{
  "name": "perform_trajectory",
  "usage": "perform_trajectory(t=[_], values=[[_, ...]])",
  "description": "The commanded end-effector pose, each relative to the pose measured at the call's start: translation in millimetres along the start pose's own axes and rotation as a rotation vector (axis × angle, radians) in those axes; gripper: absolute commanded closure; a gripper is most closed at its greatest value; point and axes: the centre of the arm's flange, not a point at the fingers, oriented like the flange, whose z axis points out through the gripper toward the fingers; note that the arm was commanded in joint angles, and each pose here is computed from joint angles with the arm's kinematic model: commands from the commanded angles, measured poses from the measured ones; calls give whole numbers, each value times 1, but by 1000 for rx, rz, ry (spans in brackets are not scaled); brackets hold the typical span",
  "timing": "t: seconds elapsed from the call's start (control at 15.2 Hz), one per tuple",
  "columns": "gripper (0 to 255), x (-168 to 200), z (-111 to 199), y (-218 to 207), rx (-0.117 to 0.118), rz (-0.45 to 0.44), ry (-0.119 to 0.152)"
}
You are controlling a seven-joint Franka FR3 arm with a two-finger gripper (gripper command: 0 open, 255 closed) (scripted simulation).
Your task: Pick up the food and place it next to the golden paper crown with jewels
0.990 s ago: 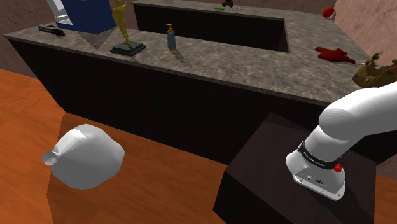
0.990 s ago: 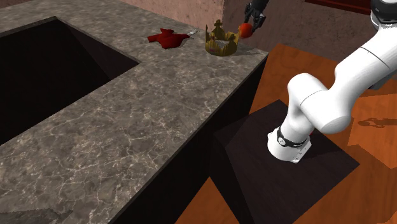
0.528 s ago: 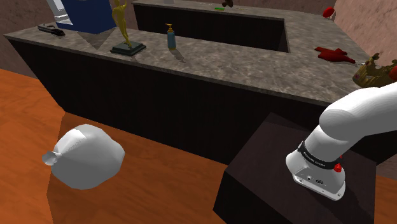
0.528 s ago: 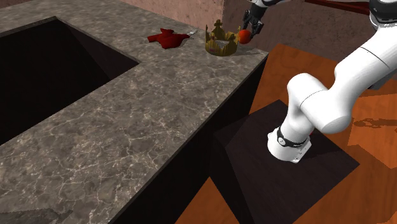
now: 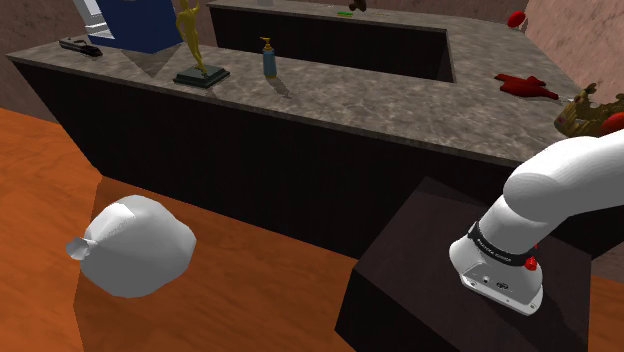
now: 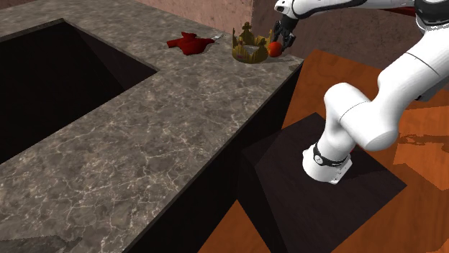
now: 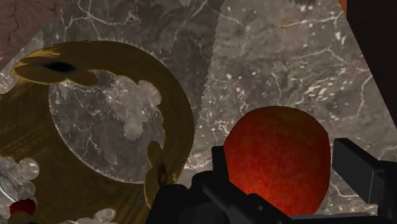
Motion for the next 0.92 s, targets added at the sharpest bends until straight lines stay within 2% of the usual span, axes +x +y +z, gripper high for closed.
perform_trajectory(t=[0.0,0.86], values=[[255,-2,11,-2,0,0,0],[255,-9,78,-15,0,0,0]])
